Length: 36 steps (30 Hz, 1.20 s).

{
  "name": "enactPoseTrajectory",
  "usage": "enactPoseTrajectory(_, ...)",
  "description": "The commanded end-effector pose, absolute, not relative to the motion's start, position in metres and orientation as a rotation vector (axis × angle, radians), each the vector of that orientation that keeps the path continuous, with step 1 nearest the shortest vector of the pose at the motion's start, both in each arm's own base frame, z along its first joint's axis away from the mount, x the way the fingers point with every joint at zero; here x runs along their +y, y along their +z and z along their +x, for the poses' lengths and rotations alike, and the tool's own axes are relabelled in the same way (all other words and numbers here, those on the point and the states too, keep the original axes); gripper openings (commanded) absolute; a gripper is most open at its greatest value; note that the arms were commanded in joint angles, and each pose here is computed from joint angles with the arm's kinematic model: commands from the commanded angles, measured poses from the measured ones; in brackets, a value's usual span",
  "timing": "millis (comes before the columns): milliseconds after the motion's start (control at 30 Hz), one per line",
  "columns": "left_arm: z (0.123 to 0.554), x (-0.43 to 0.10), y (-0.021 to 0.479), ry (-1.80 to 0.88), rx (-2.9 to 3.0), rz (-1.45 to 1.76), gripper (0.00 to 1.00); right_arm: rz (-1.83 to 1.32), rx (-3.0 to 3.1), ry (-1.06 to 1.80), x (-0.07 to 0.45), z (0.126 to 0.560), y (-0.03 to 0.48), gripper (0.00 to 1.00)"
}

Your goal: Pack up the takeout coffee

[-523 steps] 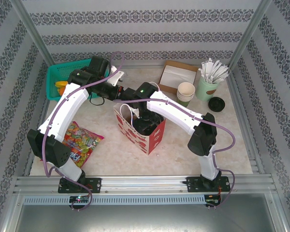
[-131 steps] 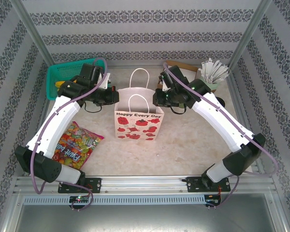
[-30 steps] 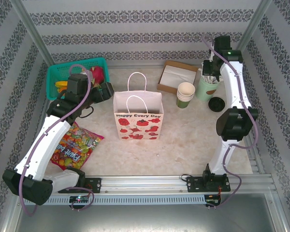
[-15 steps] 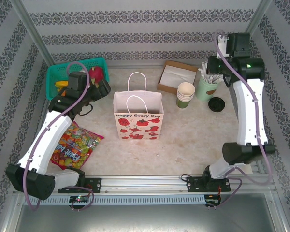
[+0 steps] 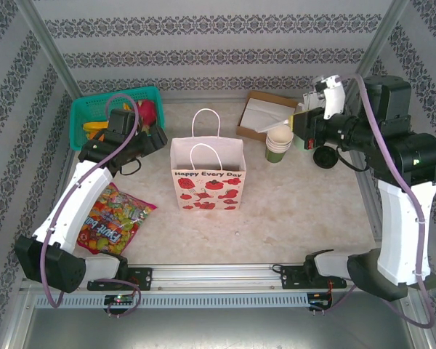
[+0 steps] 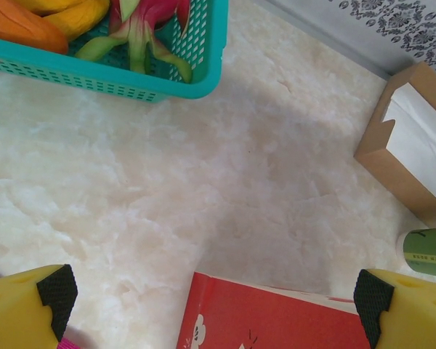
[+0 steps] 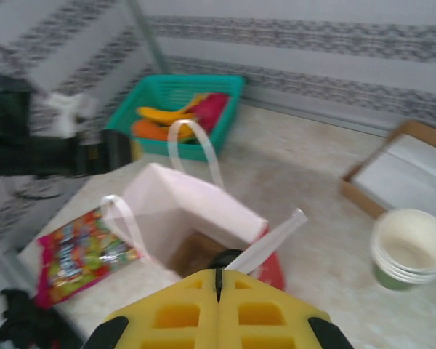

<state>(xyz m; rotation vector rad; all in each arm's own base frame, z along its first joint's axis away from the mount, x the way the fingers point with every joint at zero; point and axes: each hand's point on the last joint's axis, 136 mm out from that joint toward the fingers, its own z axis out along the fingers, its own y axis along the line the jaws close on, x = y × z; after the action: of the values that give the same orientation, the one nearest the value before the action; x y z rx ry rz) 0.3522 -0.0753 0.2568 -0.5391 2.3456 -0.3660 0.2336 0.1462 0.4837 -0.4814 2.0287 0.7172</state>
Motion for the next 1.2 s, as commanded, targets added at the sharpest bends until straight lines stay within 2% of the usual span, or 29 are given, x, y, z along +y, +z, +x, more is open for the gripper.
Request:
enactPoseTrajectory(0, 0.347, -0.072, 0.250, -0.366, 2.377, -0.582, 1.00, -0.561, 2.012, 0.849, 0.173, 0.222, 0.492, 0.00)
enactPoseTrajectory(300, 0.339, -0.072, 0.240, -0.356, 2.412, -0.583, 1.00, -0.733, 2.000, 0.978, 0.231, 0.243, 0.481, 0.00)
enactPoseTrajectory(433, 0.338, -0.073, 0.236, -0.366, 2.423, -0.586, 1.00, -0.812, 1.982, 1.124, 0.273, 0.256, 0.471, 0.00)
enactPoseTrajectory(733, 0.335, -0.078, 0.226, -0.397, 2.447, -0.589, 1.00, -0.918, 1.978, 1.055, 0.351, 0.303, 0.402, 0.00)
enactPoseTrajectory(1167, 0.329, -0.076, 0.223, -0.395, 2.446, -0.607, 1.00, -1.099, 2.106, 1.020, 0.368, 0.320, 0.302, 0.00)
